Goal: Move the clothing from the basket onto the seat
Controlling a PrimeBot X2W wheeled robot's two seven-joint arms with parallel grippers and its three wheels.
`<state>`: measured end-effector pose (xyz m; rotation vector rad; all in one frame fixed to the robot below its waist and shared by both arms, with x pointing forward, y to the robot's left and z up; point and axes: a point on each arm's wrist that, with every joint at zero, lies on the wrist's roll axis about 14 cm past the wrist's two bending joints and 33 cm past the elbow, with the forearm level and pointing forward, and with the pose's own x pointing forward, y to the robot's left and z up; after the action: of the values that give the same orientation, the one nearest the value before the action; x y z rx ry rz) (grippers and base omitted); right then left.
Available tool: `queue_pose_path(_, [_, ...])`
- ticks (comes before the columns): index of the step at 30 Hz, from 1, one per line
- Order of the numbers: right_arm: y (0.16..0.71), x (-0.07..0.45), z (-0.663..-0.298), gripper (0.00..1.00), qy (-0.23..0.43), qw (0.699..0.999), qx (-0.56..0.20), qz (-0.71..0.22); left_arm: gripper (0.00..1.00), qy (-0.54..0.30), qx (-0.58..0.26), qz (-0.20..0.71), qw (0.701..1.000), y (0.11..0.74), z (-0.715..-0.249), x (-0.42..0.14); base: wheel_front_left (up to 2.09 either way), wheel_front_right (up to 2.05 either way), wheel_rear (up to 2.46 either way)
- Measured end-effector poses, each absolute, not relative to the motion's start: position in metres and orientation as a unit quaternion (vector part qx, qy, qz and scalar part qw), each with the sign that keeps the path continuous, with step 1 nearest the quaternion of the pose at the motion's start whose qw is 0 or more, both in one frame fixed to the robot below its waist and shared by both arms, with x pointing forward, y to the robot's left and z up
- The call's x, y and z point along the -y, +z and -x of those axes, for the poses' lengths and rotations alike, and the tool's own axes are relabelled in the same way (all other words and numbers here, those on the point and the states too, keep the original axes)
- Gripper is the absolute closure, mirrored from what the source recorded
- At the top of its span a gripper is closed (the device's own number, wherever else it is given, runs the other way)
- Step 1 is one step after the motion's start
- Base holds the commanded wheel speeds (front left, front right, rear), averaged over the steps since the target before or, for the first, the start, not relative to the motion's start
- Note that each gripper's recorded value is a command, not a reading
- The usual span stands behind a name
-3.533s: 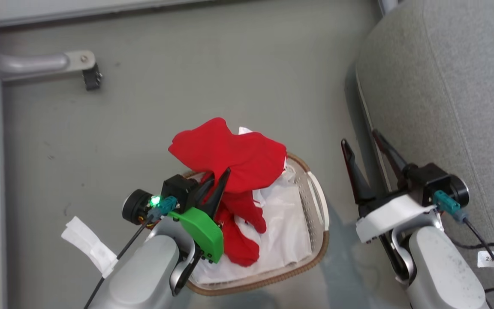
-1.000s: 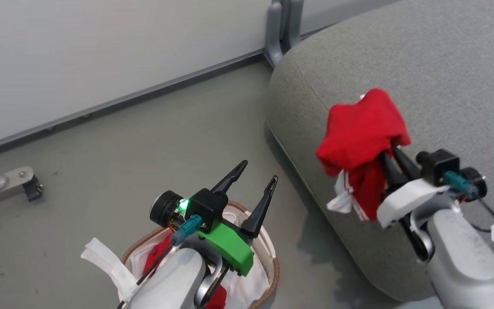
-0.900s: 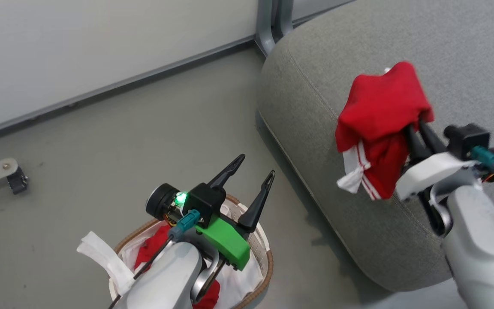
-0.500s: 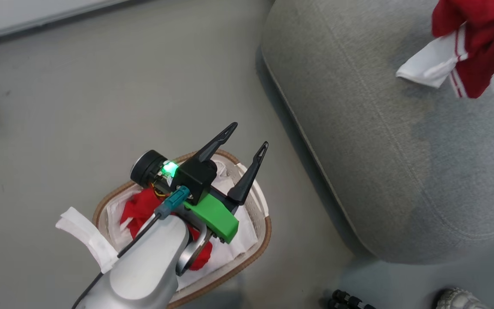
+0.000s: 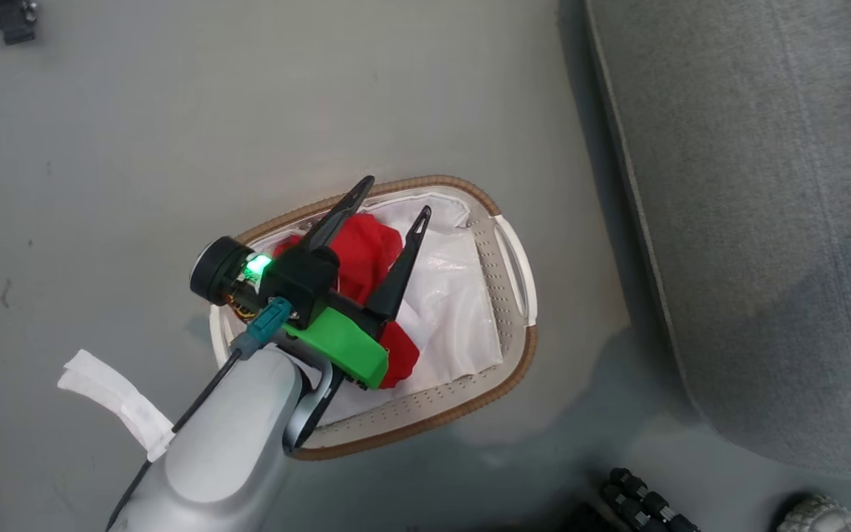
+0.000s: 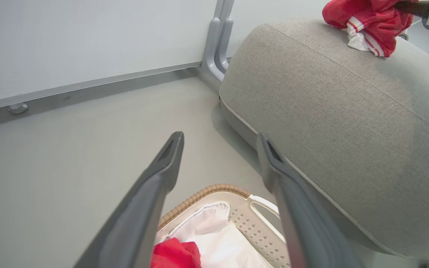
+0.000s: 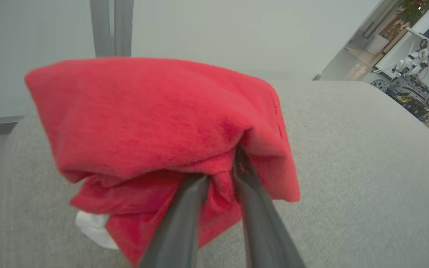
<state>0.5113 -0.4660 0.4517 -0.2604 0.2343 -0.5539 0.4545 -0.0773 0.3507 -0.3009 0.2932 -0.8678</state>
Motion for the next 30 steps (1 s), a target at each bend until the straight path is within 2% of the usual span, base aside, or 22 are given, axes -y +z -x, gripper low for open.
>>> queue_pose_path(8, [0.394, 0.453, -0.461, 0.00, -0.289, 0.934, -0.180, 0.112, 0.00, -0.379, -0.151, 0.144, 0.901, 0.351, -0.453, 0.055, 0.00, 0.00, 0.00])
queue_pose_path(16, [0.388, 0.421, -0.416, 0.00, -0.278, 0.940, -0.182, 0.076, 0.00, -0.324, -0.140, 0.153, 0.923, 0.376, -0.449, 0.029, 0.00, 0.00, 0.00])
queue_pose_path(23, [0.407, 0.349, -0.423, 0.00, -0.203, 0.970, -0.130, 0.021, 0.00, -0.250, -0.130, 0.138, 0.949, 0.393, -0.438, -0.016, 0.00, 0.00, 0.00])
queue_pose_path(30, [0.458, 0.277, -0.442, 0.00, -0.112, 0.992, -0.041, -0.039, 0.00, -0.144, -0.114, 0.117, 0.976, 0.408, -0.422, -0.089, 0.00, 0.00, 0.00])
